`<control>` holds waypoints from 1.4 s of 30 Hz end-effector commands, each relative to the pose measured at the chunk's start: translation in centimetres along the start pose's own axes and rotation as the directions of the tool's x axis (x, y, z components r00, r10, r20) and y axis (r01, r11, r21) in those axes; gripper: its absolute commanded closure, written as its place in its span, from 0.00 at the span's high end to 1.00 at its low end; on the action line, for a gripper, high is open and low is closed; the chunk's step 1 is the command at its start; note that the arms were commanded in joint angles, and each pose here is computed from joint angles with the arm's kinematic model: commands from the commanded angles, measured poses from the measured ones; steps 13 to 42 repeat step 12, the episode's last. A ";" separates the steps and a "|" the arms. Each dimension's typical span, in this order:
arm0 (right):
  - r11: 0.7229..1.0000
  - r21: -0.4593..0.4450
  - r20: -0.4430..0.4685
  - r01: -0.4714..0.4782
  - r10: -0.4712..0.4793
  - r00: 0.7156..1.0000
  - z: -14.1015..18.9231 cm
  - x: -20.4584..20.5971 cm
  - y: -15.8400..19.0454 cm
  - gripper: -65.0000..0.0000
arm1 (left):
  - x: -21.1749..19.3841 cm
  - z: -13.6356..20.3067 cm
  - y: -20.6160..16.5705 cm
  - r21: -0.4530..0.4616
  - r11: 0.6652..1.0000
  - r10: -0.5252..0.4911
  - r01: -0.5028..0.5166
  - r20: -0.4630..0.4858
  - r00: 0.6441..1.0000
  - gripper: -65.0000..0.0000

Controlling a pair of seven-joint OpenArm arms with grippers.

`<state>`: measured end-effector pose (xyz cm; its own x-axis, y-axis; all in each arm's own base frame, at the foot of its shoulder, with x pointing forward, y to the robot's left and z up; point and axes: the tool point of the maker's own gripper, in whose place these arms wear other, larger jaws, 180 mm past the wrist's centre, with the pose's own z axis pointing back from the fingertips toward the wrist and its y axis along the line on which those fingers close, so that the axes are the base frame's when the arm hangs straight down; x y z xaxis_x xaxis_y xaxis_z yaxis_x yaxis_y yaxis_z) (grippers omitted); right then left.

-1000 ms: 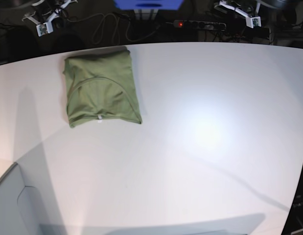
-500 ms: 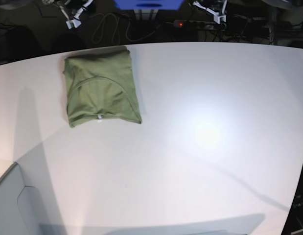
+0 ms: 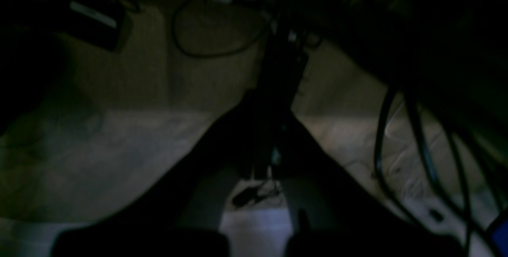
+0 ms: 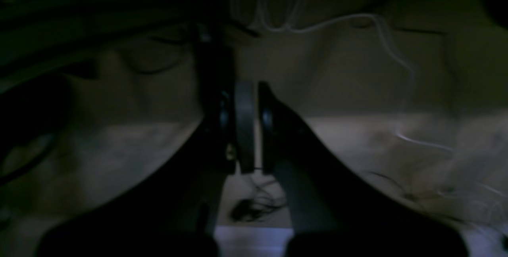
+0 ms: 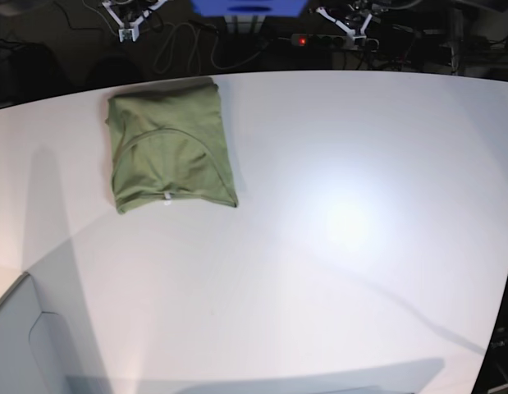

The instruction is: Fold the T-shirt properly

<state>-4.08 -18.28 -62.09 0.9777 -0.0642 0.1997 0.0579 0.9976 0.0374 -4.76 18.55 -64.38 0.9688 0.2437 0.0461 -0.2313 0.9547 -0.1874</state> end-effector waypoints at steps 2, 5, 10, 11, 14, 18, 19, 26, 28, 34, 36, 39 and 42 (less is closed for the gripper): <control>0.995 -0.096 0.002 -0.022 0.022 1.000 0.2 -0.2 -1.4 0.00 | 0.4 0.0 0.1 -0.004 1.000 -0.014 0.014 0.006 1.000 0.00; 0.981 -0.191 -0.006 -0.044 0.044 0.999 0.2 -0.4 -1.6 0.00 | 0.2 0.0 -0.1 -0.010 0.999 -0.033 0.033 -0.003 0.999 0.00; 0.967 -0.238 -0.015 -0.094 0.093 0.996 0.3 -0.5 -1.0 0.00 | 0.0 0.0 -0.2 -0.013 0.999 -0.043 0.043 -0.008 0.999 0.00; 0.969 -0.224 -0.016 -0.106 0.105 0.994 0.2 -0.5 -0.4 0.00 | 0.0 0.0 -0.2 -0.013 0.999 -0.043 0.043 -0.008 0.999 0.00; 0.970 -0.214 -0.016 -0.117 0.116 0.993 0.1 -0.5 0.1 0.00 | 0.0 0.0 -0.2 -0.013 0.999 -0.043 0.043 -0.008 0.999 0.00; 0.970 -0.214 -0.016 -0.117 0.116 0.993 0.1 -0.5 0.1 0.00 | 0.0 0.0 -0.2 -0.013 0.999 -0.043 0.043 -0.008 0.999 0.00; 0.970 -0.214 -0.016 -0.117 0.116 0.993 0.1 -0.5 0.1 0.00 | 0.0 0.0 -0.2 -0.013 0.999 -0.043 0.043 -0.008 0.999 0.00; 0.970 -0.214 -0.016 -0.117 0.116 0.993 0.1 -0.5 0.1 0.00 | 0.0 0.0 -0.2 -0.013 0.999 -0.043 0.043 -0.008 0.999 0.00; 0.970 -0.214 -0.016 -0.117 0.116 0.993 0.1 -0.5 0.1 0.00 | 0.0 0.0 -0.2 -0.013 0.999 -0.043 0.043 -0.008 0.999 0.00; 0.970 -0.214 -0.016 -0.117 0.116 0.993 0.1 -0.5 0.1 0.00 | 0.0 0.0 -0.2 -0.013 0.999 -0.043 0.043 -0.008 0.999 0.00; 0.970 -0.214 -0.016 -0.117 0.116 0.993 0.1 -0.5 0.1 0.00 | 0.0 0.0 -0.2 -0.013 0.999 -0.043 0.043 -0.008 0.999 0.00; 0.970 -0.214 -0.016 -0.117 0.116 0.993 0.1 -0.5 0.1 0.00 | 0.0 0.0 -0.2 -0.013 0.999 -0.043 0.043 -0.008 0.999 0.00; 0.970 -0.214 -0.016 -0.117 0.116 0.993 0.1 -0.5 0.1 0.00 | 0.0 0.0 -0.2 -0.013 0.999 -0.043 0.043 -0.008 0.999 0.00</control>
